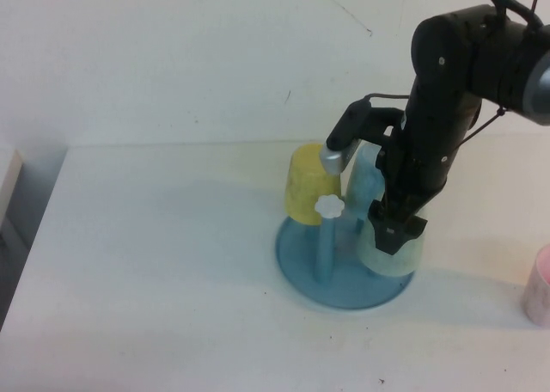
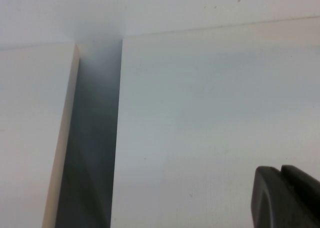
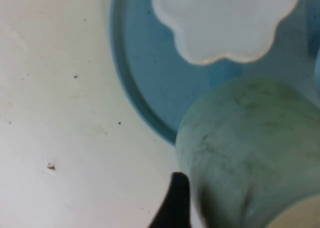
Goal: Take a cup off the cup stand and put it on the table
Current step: Pick up the cup from the rack, then hand over the cup
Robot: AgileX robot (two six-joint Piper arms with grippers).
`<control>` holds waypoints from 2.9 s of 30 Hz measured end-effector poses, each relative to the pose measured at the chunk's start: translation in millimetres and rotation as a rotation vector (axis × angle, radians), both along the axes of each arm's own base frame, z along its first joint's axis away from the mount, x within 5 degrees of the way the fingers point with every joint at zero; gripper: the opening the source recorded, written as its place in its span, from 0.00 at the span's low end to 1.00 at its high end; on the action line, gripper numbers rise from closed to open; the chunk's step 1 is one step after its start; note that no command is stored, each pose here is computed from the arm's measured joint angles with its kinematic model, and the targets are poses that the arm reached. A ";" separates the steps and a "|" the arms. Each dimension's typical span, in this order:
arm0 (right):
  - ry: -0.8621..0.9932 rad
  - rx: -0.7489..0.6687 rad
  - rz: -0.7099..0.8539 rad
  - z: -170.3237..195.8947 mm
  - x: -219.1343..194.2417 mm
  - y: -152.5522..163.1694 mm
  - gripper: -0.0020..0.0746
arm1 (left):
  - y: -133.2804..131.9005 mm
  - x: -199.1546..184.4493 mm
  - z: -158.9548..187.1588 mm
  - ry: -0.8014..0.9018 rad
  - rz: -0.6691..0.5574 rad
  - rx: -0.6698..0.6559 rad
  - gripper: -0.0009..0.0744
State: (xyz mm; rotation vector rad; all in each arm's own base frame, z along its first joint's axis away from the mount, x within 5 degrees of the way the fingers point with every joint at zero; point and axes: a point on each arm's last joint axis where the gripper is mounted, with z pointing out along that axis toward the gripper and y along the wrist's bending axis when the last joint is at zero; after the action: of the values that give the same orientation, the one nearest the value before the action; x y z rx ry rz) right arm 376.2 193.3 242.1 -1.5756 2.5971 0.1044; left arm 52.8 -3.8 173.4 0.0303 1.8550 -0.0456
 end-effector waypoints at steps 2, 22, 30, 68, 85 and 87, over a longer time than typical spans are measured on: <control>0.001 0.001 -0.004 0.0 0.0 0.1 0.84 | 0.0 0.0 0.0 0.000 0.000 0.000 0.01; -0.261 0.178 -0.090 133.9 -71.2 -33.1 0.79 | 0.0 0.0 0.0 0.000 0.000 0.000 0.01; -0.058 0.266 -0.148 92.2 -127.9 -57.5 0.79 | 0.0 0.0 0.0 0.000 0.000 0.000 0.01; 0.579 1.443 -1.088 32.8 -127.5 -124.8 0.79 | 0.0 0.0 0.0 0.000 0.000 -0.001 0.01; 0.558 1.402 -1.061 30.1 -129.3 -124.3 0.79 | -12.6 2.2 19.7 -0.061 0.084 -1.207 0.01; 0.548 1.400 -1.050 29.9 -129.4 -124.3 0.79 | -12.0 2.4 20.6 -0.069 0.087 -1.229 0.01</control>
State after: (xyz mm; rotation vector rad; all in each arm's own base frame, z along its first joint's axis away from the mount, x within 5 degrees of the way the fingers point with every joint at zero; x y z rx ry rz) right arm 246.7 69.0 272.1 0.3208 2.1327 1.8231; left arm 55.2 -15.8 193.9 -0.8787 1.4900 -1.0823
